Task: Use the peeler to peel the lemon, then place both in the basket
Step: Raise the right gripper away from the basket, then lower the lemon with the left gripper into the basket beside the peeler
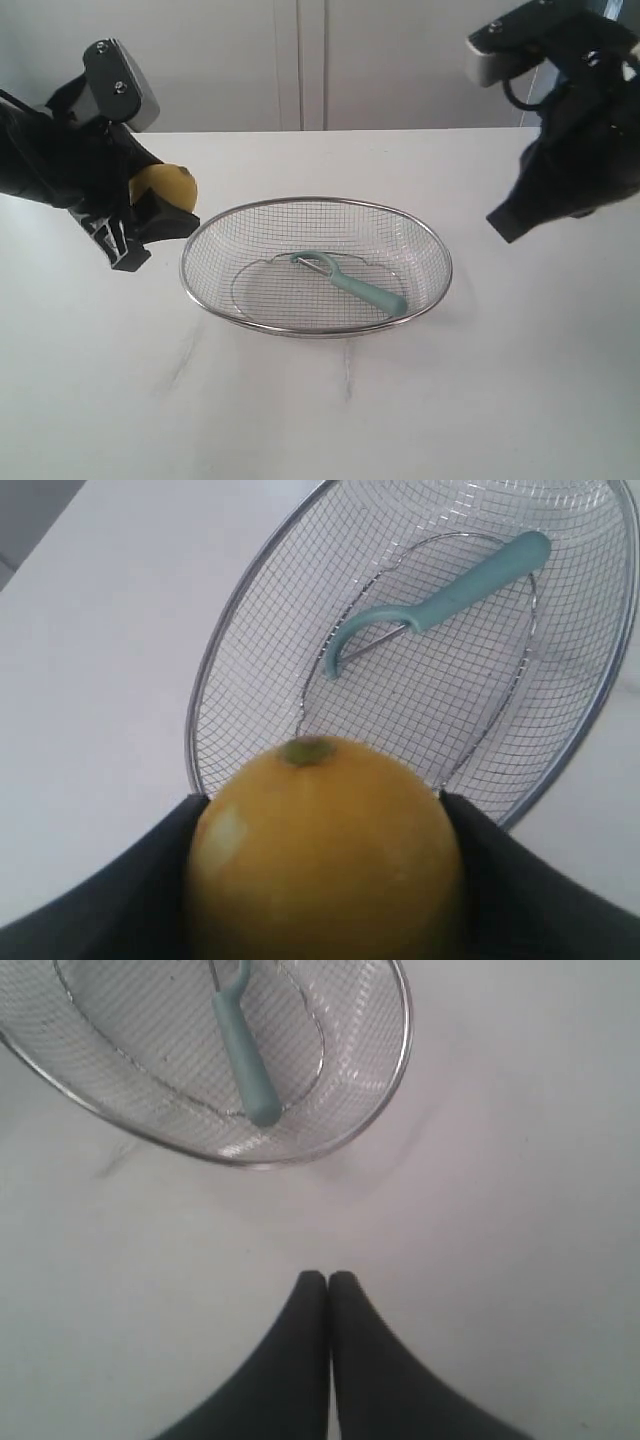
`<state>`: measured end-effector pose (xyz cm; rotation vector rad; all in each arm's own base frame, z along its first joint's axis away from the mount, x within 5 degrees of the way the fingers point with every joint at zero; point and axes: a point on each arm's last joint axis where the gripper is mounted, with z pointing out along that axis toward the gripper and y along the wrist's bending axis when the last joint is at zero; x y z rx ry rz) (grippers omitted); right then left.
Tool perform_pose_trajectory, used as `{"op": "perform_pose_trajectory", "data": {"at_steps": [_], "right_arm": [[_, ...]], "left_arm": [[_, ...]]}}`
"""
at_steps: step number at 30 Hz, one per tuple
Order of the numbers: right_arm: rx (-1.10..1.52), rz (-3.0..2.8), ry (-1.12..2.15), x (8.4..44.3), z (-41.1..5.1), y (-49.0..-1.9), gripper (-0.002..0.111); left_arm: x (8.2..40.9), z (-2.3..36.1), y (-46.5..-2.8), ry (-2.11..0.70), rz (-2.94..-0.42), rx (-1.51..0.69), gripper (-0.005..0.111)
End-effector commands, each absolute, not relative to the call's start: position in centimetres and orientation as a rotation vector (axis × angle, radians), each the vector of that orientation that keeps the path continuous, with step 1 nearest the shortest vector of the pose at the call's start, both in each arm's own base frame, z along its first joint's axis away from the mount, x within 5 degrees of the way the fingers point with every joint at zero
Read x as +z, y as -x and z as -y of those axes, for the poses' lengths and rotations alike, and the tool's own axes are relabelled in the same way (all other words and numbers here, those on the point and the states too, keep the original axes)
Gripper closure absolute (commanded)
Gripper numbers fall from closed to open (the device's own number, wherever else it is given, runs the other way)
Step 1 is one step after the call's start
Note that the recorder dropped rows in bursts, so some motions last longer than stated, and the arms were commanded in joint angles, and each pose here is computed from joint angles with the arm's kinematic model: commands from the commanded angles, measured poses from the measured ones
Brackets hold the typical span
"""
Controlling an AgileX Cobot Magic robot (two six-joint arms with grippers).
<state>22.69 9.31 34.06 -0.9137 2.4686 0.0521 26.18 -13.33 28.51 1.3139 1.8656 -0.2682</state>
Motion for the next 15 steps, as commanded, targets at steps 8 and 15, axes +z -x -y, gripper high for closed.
{"op": "perform_pose_trajectory", "data": {"at_steps": [8,15], "right_arm": [[0.085,-2.421,0.74,35.0,-7.7,-19.5,0.108],[0.085,-2.417,0.739,35.1,-7.7,-19.4,0.108]], "left_arm": [[30.0,16.3,-28.4,-1.171,-1.96,-0.514,0.107],[27.2,21.4,-33.1,-1.312,-2.41,-0.147,0.107]]}}
